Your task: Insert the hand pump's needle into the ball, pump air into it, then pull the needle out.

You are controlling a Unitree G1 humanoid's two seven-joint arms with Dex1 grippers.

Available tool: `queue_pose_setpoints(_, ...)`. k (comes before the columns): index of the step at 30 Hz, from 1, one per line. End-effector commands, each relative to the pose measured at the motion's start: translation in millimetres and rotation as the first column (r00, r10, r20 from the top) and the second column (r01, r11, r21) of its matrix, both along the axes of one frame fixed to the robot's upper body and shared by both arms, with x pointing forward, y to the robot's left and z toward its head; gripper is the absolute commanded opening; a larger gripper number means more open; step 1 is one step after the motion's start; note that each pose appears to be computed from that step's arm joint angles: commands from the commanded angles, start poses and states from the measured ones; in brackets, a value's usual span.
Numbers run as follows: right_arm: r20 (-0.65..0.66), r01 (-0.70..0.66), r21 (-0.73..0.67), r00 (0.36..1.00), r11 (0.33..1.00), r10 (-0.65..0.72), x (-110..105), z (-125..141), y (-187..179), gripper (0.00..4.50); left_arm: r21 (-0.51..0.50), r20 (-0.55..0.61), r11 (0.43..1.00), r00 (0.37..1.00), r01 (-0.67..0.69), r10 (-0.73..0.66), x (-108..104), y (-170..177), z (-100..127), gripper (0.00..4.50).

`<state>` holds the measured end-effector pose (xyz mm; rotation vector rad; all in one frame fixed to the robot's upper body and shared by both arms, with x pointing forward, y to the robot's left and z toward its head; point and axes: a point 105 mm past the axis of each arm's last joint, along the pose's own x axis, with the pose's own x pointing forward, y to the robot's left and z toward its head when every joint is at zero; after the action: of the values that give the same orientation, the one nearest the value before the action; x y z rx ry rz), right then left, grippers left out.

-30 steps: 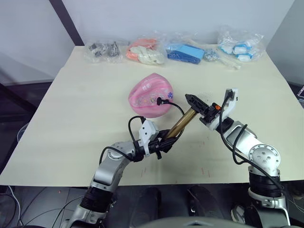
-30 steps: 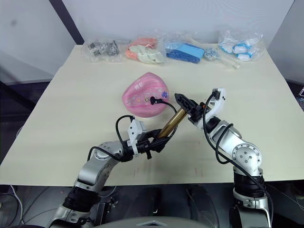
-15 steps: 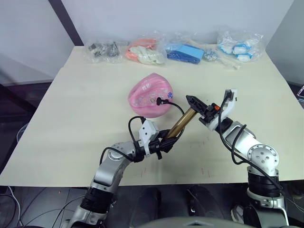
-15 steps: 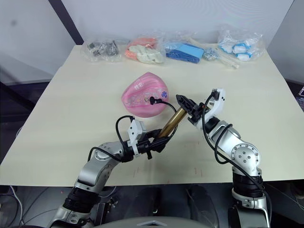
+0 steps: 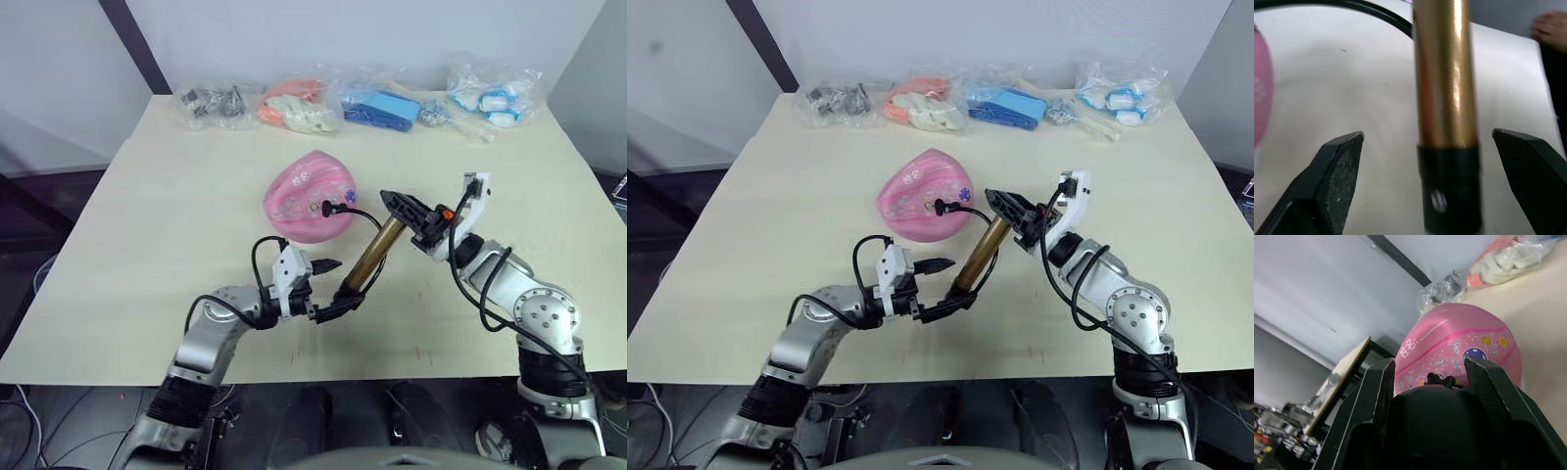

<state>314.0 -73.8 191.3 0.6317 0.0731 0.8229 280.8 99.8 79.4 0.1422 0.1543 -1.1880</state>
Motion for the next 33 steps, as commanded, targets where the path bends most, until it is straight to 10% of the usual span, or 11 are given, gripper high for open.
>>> queue_pose_setpoints(1, 0.178, -0.076, -0.068, 0.98, 0.995, 0.087, -14.3, 28.7, 11.1, 1.74, -0.007, -0.001, 0.999, 0.999, 0.054, -0.054, 2.1, 2.0, 9.2, 4.47)
queue_pose_setpoints(13, 0.35, -0.175, -0.338, 0.889, 0.925, 0.296, -33.4, 43.2, 34.5, 1.74, 0.052, -0.144, 0.972, 0.965, 0.229, -0.219, 9.8, -6.5, 5.2, 4.47)
queue_pose_setpoints(33, 0.382, -0.175, -0.357, 0.869, 0.917, 0.314, -37.4, 51.9, 41.9, 1.74, 0.046, -0.127, 0.956, 0.951, 0.289, -0.281, 22.9, -25.9, 3.2, 4.47)
